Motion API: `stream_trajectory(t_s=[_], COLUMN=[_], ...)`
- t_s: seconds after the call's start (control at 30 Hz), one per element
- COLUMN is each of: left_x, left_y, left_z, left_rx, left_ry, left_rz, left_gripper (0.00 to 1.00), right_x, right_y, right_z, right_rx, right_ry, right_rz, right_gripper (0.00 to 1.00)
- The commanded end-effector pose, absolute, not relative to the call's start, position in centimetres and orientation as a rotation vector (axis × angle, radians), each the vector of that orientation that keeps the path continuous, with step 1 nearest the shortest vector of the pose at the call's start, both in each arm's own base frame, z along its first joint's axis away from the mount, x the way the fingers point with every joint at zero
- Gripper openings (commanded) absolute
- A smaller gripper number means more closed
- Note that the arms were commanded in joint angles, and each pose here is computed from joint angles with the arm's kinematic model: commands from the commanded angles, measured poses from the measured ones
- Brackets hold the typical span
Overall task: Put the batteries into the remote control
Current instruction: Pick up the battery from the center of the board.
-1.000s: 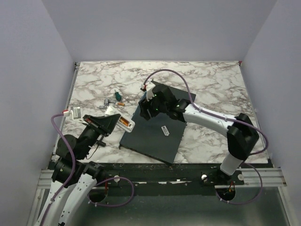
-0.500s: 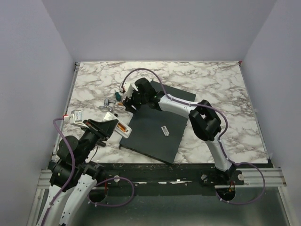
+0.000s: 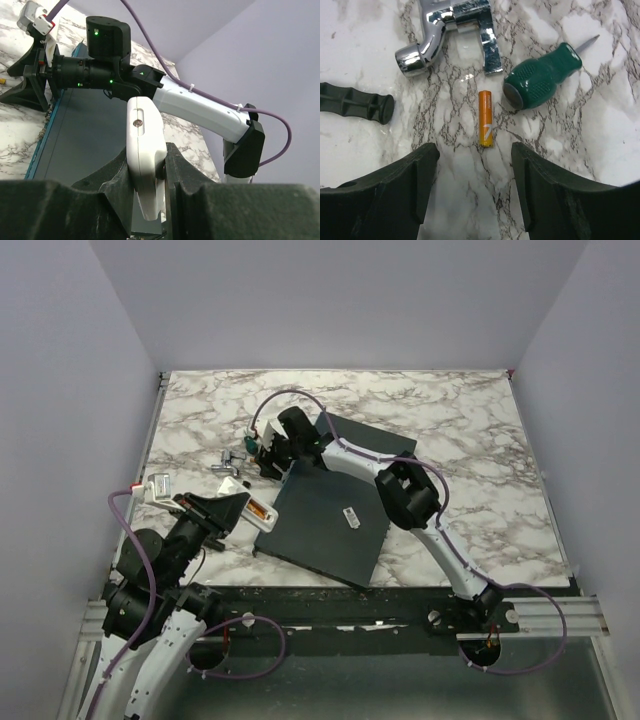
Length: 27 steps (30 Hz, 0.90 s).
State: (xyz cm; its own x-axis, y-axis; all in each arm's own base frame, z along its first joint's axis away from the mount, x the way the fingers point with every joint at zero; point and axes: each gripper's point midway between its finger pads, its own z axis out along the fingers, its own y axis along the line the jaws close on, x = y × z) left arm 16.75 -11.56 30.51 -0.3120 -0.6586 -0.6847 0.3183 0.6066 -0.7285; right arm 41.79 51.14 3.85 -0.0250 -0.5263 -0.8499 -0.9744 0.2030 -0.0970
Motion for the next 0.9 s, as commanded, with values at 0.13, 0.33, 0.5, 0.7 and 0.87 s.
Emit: stream_trajectory(t_s=[0.13, 0.33, 0.5, 0.7, 0.87], left_x=[16.8, 16.9, 16.9, 16.8, 16.7], left_y=[-10.9, -10.9, -10.8, -10.6, -10.5], left_z=[31.9, 31.8, 31.8, 31.7, 31.7], left_rx=[-0.298, -0.298, -0.297, -0.306, -0.307], left_ry=[1.568, 1.57, 1.568, 1.565, 1.562], left_rz=[-0.972, -0.97, -0.969, -0.962, -0.963], left_gripper=[0.0, 0.0, 0.0, 0.0, 0.0], right_x=[41.8, 41.8, 41.7, 41.6, 41.5], right_y=[51.5, 51.5, 51.6, 51.3, 50.7], right_z=[0.9, -0.6, -1.4, -2.3, -3.1], right_rx=[-1.467, -1.49, -1.491, -1.488, -1.485], right_ry=[1.702, 1.721, 1.752, 1.806, 1.853], right_rz=[0.687, 0.648, 0.654, 0.642, 0.624], right_gripper=[0.67, 0.55, 0.45, 0.37, 0.3])
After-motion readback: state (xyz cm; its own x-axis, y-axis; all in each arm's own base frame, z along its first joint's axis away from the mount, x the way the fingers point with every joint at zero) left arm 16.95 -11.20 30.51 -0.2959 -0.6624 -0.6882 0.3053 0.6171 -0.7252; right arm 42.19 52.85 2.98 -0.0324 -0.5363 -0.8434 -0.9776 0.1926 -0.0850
